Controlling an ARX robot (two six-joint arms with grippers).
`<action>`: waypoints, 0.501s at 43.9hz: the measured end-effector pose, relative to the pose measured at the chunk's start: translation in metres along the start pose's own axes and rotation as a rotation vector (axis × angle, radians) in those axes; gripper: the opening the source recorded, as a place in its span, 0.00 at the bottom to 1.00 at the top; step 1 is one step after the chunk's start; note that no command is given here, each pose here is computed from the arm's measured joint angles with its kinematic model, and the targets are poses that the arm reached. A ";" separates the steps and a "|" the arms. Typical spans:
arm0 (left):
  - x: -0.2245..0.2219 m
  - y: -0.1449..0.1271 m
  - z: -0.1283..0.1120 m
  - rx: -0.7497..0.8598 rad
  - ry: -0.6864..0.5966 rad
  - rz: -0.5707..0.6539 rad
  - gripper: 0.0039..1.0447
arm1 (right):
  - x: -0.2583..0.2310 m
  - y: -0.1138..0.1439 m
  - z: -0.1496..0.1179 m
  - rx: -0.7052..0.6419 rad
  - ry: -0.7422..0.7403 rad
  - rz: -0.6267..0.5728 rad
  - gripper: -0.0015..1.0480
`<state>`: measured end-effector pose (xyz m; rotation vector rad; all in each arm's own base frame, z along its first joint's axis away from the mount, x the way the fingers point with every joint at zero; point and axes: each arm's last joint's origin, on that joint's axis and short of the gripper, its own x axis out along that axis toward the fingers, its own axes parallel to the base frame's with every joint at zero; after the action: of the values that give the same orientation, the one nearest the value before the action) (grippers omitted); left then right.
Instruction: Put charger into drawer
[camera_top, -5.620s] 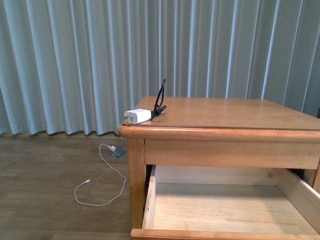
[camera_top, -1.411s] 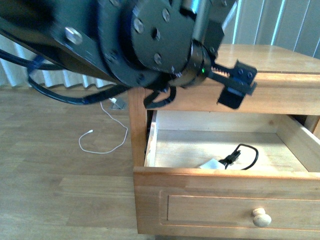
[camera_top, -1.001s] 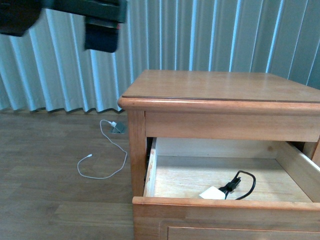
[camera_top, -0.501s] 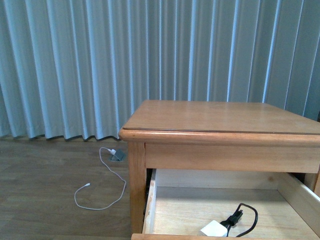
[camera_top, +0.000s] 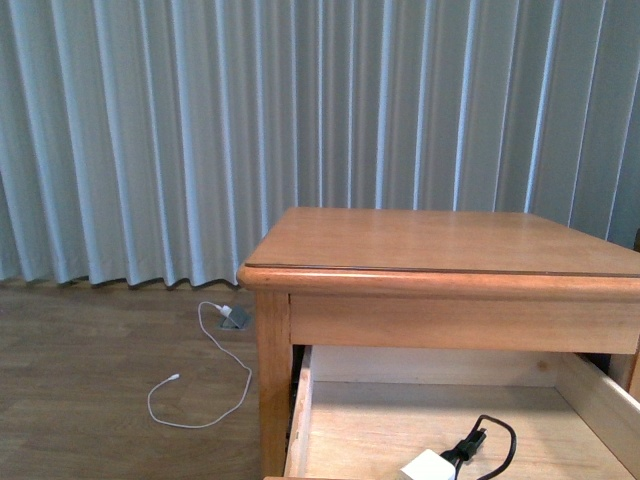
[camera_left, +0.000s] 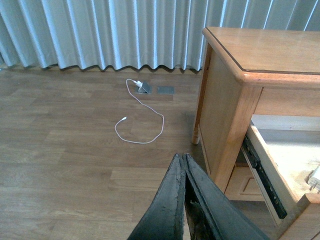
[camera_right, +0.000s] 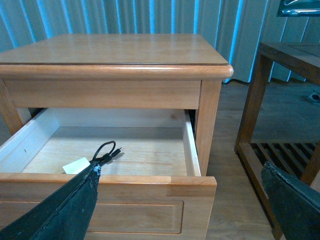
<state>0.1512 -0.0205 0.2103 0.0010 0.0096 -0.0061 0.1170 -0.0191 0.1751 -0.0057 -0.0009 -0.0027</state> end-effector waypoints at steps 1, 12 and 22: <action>-0.002 0.001 -0.002 -0.002 -0.002 0.001 0.04 | 0.000 0.000 0.000 0.000 0.000 0.000 0.92; -0.016 0.014 -0.019 -0.002 -0.006 -0.023 0.04 | 0.000 0.000 0.000 0.000 0.000 0.000 0.92; -0.026 0.020 -0.030 -0.003 -0.007 0.004 0.04 | 0.000 0.000 0.000 0.000 0.000 0.000 0.92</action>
<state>0.1246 -0.0003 0.1809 -0.0017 0.0029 -0.0019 0.1170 -0.0191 0.1751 -0.0057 -0.0009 -0.0027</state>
